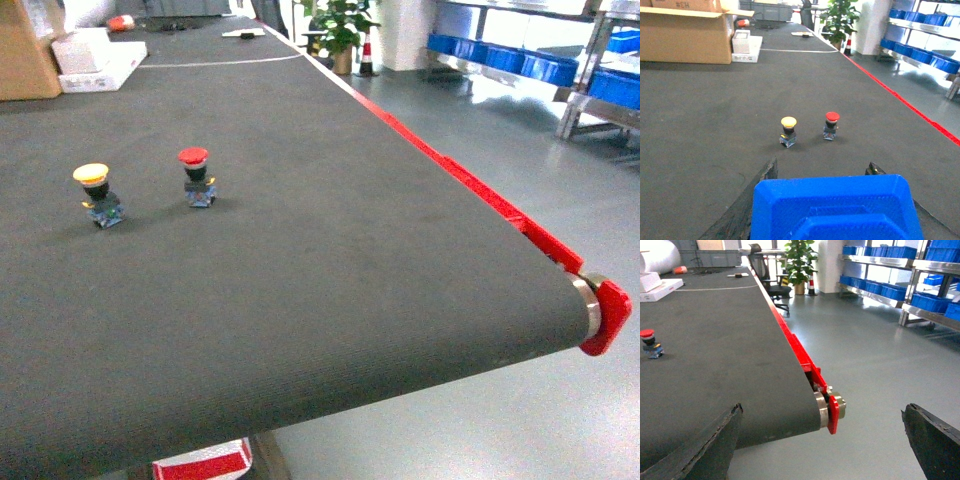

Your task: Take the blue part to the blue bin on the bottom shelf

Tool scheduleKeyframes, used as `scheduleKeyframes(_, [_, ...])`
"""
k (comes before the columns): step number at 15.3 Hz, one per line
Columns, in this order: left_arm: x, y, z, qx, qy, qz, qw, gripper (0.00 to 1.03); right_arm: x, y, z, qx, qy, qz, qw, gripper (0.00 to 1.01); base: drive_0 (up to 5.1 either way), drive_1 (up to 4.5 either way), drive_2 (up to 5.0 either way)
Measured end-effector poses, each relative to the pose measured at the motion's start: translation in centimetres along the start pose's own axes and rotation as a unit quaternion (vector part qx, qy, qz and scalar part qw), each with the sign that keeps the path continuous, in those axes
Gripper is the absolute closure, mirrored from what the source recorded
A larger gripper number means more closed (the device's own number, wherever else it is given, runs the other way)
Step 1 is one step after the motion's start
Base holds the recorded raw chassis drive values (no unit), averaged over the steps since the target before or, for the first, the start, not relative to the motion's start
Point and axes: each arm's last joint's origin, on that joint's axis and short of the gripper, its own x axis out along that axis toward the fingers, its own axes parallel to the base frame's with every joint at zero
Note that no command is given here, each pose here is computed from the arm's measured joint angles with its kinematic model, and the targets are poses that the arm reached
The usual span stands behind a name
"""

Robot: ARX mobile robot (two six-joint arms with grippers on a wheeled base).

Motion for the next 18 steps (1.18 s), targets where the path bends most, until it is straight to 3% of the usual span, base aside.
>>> scheduleKeyframes(18, [0.00, 0.00, 0.01, 0.000, 0.000, 0.000, 1.0000, 0.59, 0.00, 0.00, 0.00, 0.000, 0.000, 0.000, 1.0000, 0.03, -1.6, -1.59, -1.6])
